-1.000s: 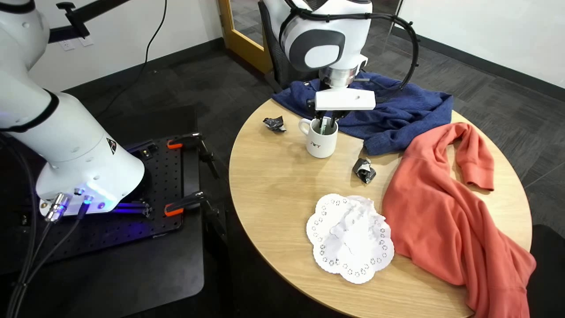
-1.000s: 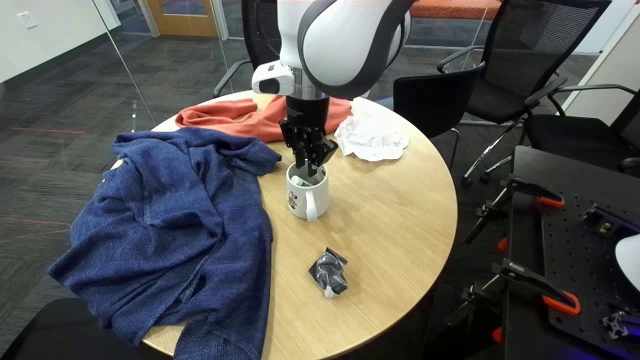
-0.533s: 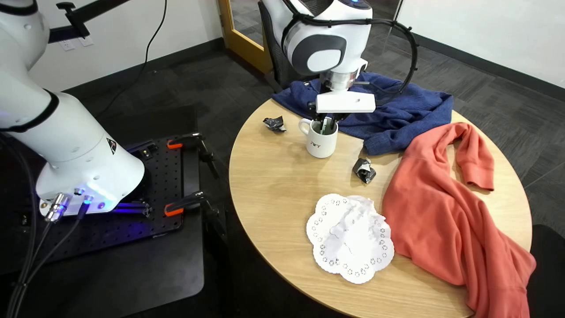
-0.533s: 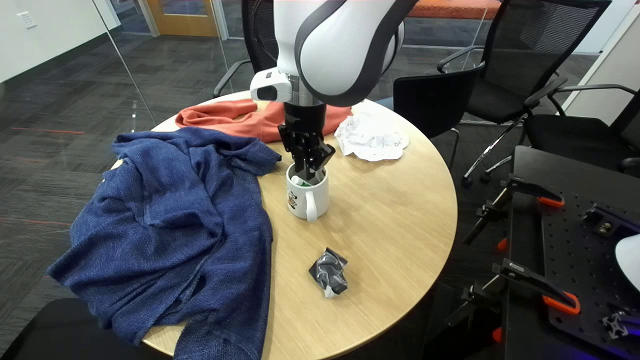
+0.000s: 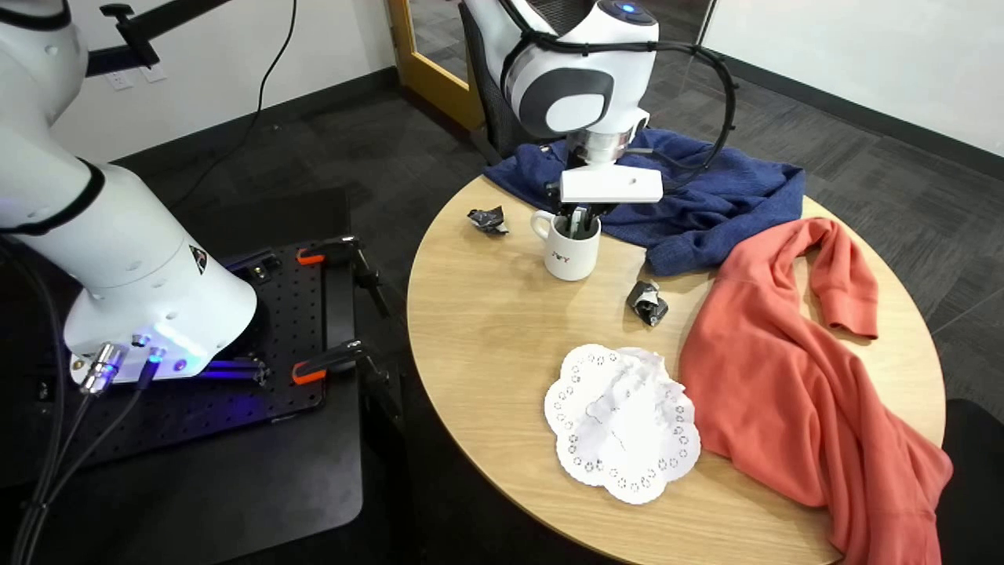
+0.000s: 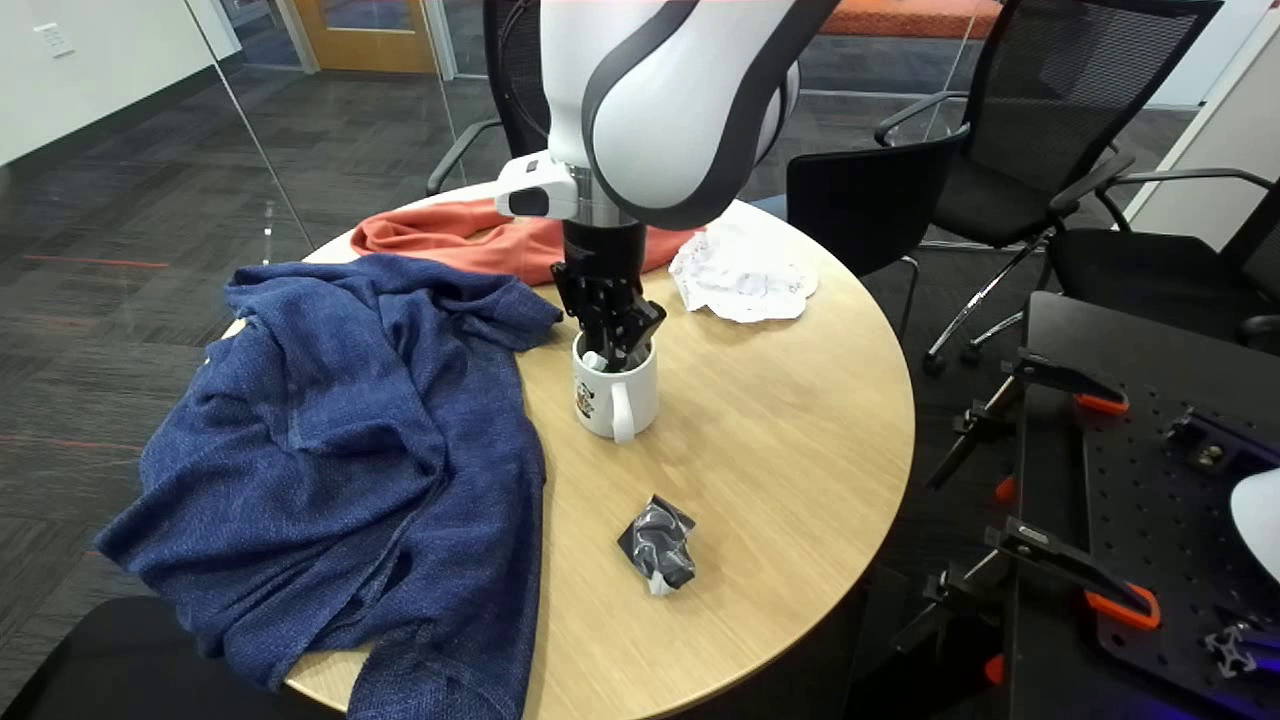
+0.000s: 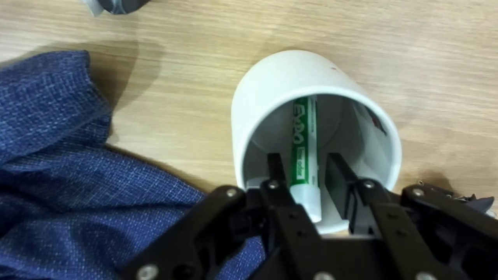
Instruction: Take the marker out of the mug and put it on the table
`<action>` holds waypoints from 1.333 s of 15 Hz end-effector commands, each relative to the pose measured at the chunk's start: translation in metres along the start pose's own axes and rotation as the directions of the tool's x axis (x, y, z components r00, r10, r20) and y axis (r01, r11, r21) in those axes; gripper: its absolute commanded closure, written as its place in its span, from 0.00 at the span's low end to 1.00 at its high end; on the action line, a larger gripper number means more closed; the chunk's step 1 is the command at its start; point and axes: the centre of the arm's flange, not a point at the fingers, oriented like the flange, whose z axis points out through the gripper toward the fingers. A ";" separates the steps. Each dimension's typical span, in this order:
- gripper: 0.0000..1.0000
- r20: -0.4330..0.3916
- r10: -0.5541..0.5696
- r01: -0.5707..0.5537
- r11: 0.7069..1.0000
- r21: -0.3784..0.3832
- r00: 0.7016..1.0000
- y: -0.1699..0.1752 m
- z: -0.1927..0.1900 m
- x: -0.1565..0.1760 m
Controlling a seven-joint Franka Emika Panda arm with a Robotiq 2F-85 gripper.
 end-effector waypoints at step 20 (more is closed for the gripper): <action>0.95 -0.053 0.213 -0.219 0.963 -0.156 0.976 -0.019 -0.125 -0.014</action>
